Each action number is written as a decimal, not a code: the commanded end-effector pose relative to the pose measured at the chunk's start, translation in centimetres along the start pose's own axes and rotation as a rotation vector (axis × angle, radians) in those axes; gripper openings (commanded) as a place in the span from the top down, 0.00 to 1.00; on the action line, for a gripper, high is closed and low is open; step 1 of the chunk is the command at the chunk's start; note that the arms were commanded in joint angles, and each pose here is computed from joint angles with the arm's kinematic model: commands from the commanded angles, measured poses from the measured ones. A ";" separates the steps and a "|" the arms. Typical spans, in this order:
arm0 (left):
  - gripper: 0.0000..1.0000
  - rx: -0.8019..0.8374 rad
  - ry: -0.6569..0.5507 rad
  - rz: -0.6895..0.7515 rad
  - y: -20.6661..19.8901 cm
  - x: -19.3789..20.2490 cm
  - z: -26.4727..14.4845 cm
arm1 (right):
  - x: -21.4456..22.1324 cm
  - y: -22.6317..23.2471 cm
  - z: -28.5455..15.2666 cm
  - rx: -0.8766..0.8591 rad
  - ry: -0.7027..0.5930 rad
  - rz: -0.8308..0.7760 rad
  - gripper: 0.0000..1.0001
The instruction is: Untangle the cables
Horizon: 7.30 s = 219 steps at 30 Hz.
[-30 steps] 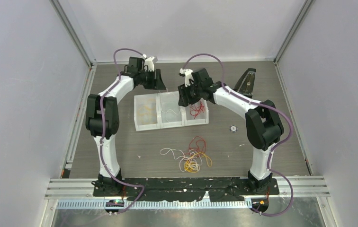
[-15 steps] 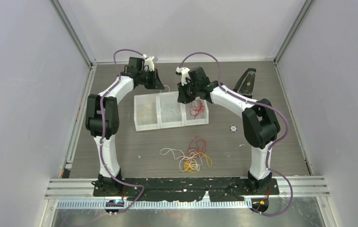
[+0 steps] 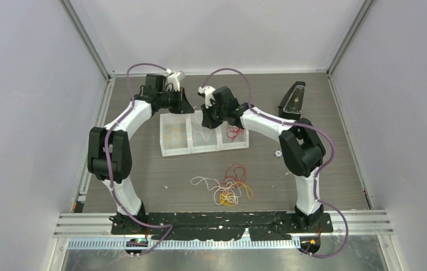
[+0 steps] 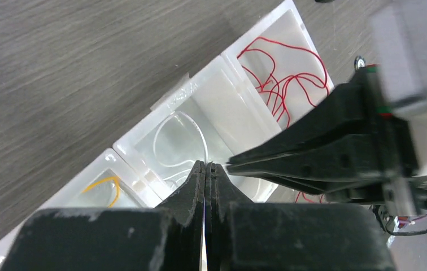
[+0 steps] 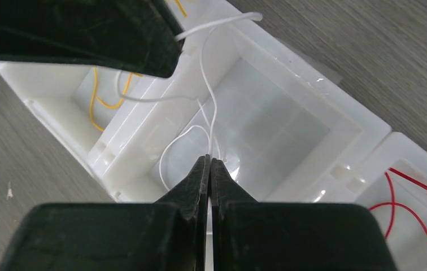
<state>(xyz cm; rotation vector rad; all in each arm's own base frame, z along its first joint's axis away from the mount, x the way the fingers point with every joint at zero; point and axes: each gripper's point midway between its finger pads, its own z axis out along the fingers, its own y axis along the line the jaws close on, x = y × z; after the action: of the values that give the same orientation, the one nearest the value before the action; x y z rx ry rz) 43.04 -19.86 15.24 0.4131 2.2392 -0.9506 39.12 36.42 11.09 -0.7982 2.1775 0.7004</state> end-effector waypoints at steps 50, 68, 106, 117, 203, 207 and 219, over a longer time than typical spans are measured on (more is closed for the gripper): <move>1.00 -0.191 0.232 0.206 0.0 5.6 8.2 | -3.5 -6.3 -21.4 0.233 -0.214 0.184 0.17; 0.39 -0.224 0.044 0.438 -5.4 -2.5 -0.4 | 0.6 -4.3 -24.2 0.177 -0.120 -0.001 0.09; 0.63 0.340 0.580 1.397 -4.4 12.5 3.3 | 3.8 -4.8 -23.1 0.131 -0.006 0.040 0.13; 0.93 0.358 0.585 1.421 -4.7 12.3 3.0 | 4.0 -5.2 -23.3 0.134 -0.002 0.051 0.15; 0.69 0.335 0.444 1.574 -12.8 25.4 -3.4 | 20.6 5.5 -13.8 -0.388 0.610 0.104 0.95; 1.00 0.305 0.417 1.413 -12.7 22.8 -7.2 | 20.0 3.1 -14.7 -0.284 0.589 0.037 0.95; 1.00 0.130 -0.160 1.225 -20.8 9.0 -19.8 | 20.2 -5.9 -17.7 0.050 0.607 -0.124 0.95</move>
<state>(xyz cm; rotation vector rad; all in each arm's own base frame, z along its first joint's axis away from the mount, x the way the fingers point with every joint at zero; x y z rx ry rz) 17.93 -19.96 26.33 1.5920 1.3051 -0.3357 22.36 16.99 4.41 -1.1930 2.6765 0.5686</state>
